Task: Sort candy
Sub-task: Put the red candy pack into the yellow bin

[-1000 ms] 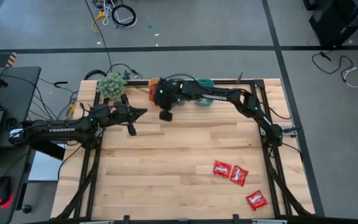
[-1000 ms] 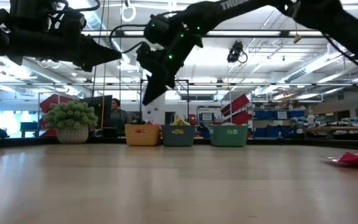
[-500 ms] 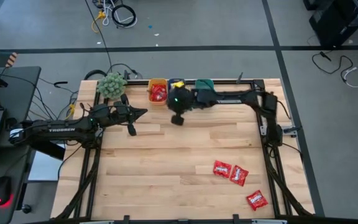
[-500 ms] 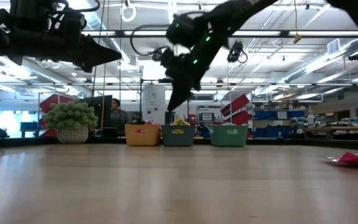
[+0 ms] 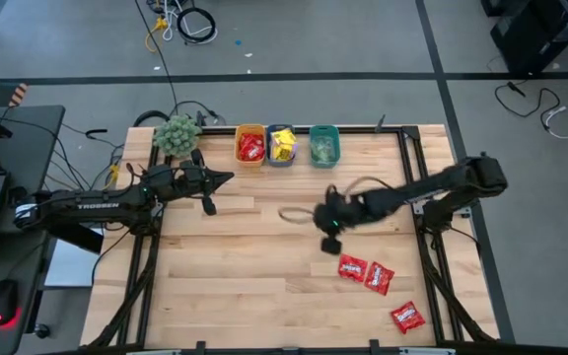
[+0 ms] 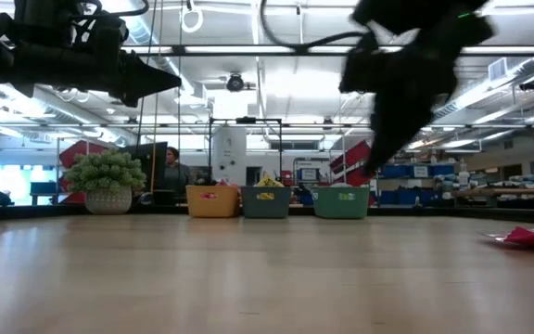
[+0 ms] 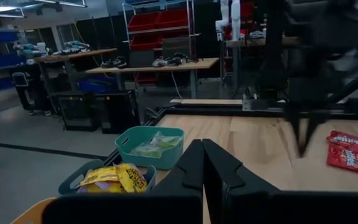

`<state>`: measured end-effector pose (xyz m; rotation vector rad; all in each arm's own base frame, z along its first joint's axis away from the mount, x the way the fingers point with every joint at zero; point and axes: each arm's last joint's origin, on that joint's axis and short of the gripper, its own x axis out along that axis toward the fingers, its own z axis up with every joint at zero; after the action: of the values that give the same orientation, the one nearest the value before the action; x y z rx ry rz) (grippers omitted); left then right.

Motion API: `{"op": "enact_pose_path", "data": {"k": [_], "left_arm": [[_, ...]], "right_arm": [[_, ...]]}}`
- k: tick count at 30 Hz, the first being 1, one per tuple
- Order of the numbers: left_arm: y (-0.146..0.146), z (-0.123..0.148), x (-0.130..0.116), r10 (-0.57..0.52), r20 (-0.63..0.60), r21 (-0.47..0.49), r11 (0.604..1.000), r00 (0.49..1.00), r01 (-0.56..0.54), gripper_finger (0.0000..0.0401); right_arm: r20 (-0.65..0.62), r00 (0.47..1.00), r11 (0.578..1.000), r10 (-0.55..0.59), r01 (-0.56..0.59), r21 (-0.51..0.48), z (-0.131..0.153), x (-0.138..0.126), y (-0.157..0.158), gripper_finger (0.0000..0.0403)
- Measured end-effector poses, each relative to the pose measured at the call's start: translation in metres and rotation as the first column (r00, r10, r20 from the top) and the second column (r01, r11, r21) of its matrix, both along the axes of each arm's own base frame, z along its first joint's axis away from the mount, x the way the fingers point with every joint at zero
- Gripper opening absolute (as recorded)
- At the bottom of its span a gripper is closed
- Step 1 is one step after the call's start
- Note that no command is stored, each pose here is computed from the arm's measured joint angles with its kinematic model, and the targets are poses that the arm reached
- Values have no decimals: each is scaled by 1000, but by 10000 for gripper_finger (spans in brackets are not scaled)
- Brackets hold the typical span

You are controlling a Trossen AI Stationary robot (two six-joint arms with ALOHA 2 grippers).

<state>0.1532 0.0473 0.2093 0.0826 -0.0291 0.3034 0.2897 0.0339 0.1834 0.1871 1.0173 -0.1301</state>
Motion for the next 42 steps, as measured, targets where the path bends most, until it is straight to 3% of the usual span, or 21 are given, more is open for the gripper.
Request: {"op": "enact_pose_path", "data": {"k": [5, 10, 16, 22, 27, 33, 38, 42], "left_arm": [[0, 1, 0, 0, 6, -1, 1000, 1000, 0, 0], [0, 1, 0, 0, 13, 1, 1000, 1000, 0, 0], [0, 0, 0, 0, 0, -3, 1000, 1000, 0, 0], [0, -1, 0, 0, -10, -6, 1000, 1000, 0, 0], [0, -3, 0, 0, -27, -12, 1000, 1000, 0, 0], [0, -3, 0, 0, -27, -12, 1000, 1000, 0, 0], [0, -3, 0, 0, -27, -12, 1000, 1000, 0, 0], [0, -3, 0, 0, -27, -12, 1000, 1000, 0, 0]], "right_arm": [[-47, 999, 995, -19, 23, 99, -8, -31, 40, 9], [-179, 984, 991, 9, 16, 136, -18, -55, 68, 58], [-417, 908, 982, -30, 104, 155, -34, -87, 76, 145], [-424, 906, 970, -11, 113, 217, -48, -95, 73, 184], [-411, 911, 974, -38, 126, 188, -51, -94, 69, 143], [-373, 928, 981, -12, 83, 176, -52, -91, 68, 13], [-304, 953, 978, 14, 50, 203, -51, -83, 68, 2], [-195, 981, 989, -18, 46, 143, -39, -65, 63, 3]]}}
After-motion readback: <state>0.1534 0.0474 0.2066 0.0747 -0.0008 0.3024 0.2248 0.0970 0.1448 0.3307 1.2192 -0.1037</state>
